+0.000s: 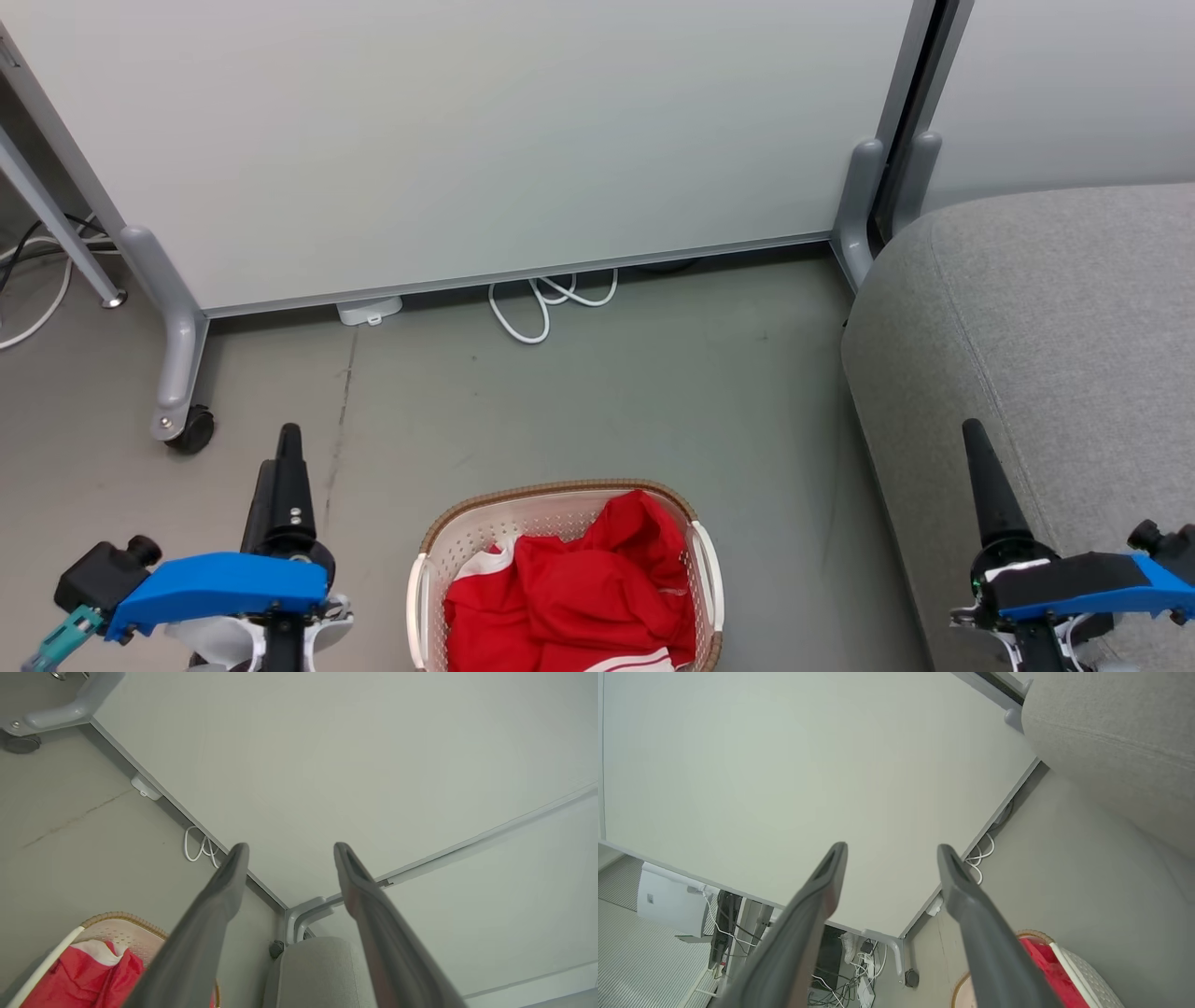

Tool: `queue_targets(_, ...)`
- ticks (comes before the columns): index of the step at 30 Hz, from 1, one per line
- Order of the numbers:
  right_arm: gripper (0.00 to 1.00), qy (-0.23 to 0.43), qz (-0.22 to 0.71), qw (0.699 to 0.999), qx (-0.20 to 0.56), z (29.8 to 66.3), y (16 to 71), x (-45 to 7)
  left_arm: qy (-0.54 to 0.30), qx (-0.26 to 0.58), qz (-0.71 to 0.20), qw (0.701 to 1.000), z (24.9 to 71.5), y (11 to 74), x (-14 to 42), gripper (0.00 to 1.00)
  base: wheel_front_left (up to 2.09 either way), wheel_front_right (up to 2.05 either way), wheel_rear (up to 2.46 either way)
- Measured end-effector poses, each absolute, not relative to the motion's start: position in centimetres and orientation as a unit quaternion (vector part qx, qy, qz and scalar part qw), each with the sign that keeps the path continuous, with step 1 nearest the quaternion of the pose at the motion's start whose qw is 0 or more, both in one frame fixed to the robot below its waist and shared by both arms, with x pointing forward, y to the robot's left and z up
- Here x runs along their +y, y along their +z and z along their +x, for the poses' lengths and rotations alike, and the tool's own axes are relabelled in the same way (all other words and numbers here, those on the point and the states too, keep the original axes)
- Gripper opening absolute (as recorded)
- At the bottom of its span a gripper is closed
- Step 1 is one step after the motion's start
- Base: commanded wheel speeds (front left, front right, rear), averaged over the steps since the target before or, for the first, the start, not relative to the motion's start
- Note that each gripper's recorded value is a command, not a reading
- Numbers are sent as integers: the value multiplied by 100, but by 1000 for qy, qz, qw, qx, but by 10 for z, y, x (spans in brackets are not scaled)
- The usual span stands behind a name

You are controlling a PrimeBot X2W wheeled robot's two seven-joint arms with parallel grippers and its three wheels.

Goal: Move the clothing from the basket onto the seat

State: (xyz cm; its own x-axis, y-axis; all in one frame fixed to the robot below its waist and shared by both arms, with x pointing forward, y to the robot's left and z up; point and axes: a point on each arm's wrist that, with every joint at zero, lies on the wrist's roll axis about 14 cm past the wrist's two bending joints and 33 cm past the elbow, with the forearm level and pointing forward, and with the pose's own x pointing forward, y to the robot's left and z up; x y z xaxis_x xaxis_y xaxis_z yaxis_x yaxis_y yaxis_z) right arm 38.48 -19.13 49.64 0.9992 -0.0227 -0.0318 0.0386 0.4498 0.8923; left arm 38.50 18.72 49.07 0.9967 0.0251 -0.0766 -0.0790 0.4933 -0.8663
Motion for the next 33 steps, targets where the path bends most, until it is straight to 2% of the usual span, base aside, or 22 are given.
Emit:
queue_targets(14,100,2,419,908,7,387,499,-179,17,34,-384,923,387,490,173,100,0,0,0)
queue_targets(33,100,20,312,950,7,387,496,-168,1,26,-268,963,387,491,163,100,0,0,0)
